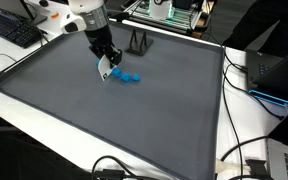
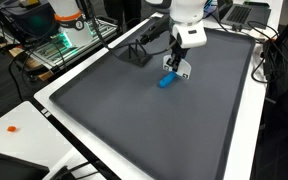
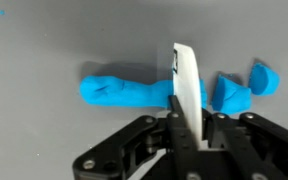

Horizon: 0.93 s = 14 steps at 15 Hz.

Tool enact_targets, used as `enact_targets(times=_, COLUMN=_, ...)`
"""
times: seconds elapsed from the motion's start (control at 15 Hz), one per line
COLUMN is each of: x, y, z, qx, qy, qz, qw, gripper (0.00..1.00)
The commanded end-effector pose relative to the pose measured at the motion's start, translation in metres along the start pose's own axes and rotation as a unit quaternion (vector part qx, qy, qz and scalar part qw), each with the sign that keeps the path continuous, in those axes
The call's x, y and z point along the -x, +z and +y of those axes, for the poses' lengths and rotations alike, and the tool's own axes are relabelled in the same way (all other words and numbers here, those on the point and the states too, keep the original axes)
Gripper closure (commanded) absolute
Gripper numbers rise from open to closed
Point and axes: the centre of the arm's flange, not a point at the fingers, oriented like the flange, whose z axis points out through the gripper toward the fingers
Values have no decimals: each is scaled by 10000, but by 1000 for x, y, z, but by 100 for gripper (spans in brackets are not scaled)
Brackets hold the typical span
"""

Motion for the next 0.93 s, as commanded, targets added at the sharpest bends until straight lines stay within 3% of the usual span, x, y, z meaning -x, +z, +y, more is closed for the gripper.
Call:
enact_targets(times=0.0, x=8, y=25, z=2, qx=1, qy=-74, qz=-162, qw=9998, gripper=98)
enact_targets(times=0.4, x=11, y=37, z=1, qx=-69, qy=-32, qz=-222, qw=9997, gripper=98)
enact_targets(times=0.87, x=11, y=33, z=-2, qx=-485, qy=345, qz=-338, qw=9977, gripper=98)
